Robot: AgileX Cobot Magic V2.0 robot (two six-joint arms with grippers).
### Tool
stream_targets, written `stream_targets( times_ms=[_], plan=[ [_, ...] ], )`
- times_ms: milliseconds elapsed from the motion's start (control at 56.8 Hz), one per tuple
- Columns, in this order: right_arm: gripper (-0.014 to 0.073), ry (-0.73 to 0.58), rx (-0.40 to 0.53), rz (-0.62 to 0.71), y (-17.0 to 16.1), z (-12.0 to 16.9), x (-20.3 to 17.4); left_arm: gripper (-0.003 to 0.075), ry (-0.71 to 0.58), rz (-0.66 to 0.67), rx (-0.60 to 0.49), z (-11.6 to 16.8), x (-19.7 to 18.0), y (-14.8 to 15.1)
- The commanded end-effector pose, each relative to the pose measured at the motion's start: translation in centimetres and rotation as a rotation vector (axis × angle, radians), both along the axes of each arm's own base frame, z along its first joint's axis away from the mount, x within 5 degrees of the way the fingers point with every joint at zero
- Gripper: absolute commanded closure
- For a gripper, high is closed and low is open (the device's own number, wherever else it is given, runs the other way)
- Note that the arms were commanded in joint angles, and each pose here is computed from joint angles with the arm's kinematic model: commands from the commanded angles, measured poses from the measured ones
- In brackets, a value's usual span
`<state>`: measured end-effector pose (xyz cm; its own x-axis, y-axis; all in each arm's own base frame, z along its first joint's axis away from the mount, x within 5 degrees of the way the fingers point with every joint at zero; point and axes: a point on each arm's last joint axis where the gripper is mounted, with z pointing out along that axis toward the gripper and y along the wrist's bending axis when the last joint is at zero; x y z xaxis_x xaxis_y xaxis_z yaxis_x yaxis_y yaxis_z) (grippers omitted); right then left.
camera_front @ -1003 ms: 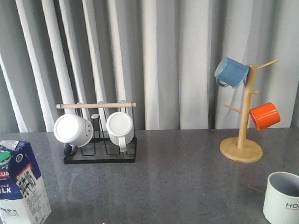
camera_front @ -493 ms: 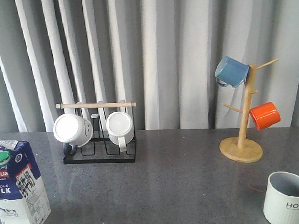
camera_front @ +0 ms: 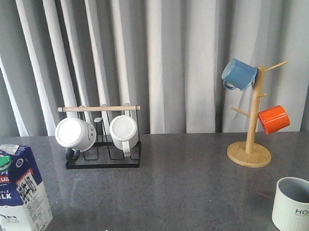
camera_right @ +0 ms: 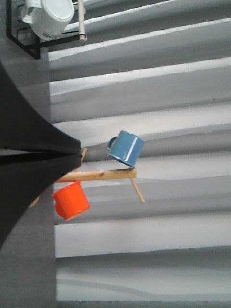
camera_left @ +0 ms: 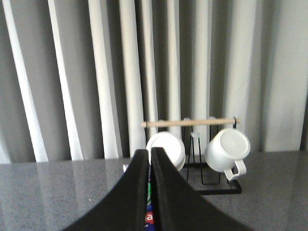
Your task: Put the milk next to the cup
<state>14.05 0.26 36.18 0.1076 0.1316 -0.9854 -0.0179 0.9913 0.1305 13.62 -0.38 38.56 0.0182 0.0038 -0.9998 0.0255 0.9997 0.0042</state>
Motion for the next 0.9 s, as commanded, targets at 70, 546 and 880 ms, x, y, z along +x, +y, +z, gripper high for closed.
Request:
stream_targets(
  times_ms=[70, 546, 880],
  plan=[
    [0.0603, 0.032, -0.033, -0.021, 0.0, 0.3, 2.7, 0.0727, 0.034, -0.005, -0.015, 0.0, 3.4, -0.2],
    [0.0116, 0.04, -0.148, -0.054, -0.2, -0.2, 3.9, 0.033, 0.039, -0.009, -0.018, -1.2, 6.7, -0.3],
    [-0.0108, 0.06, -0.19, -0.051, -0.1, -0.4, 4.2, -0.0006, -0.044, -0.012, -0.026, -0.4, 6.6, -0.3]
  ],
)
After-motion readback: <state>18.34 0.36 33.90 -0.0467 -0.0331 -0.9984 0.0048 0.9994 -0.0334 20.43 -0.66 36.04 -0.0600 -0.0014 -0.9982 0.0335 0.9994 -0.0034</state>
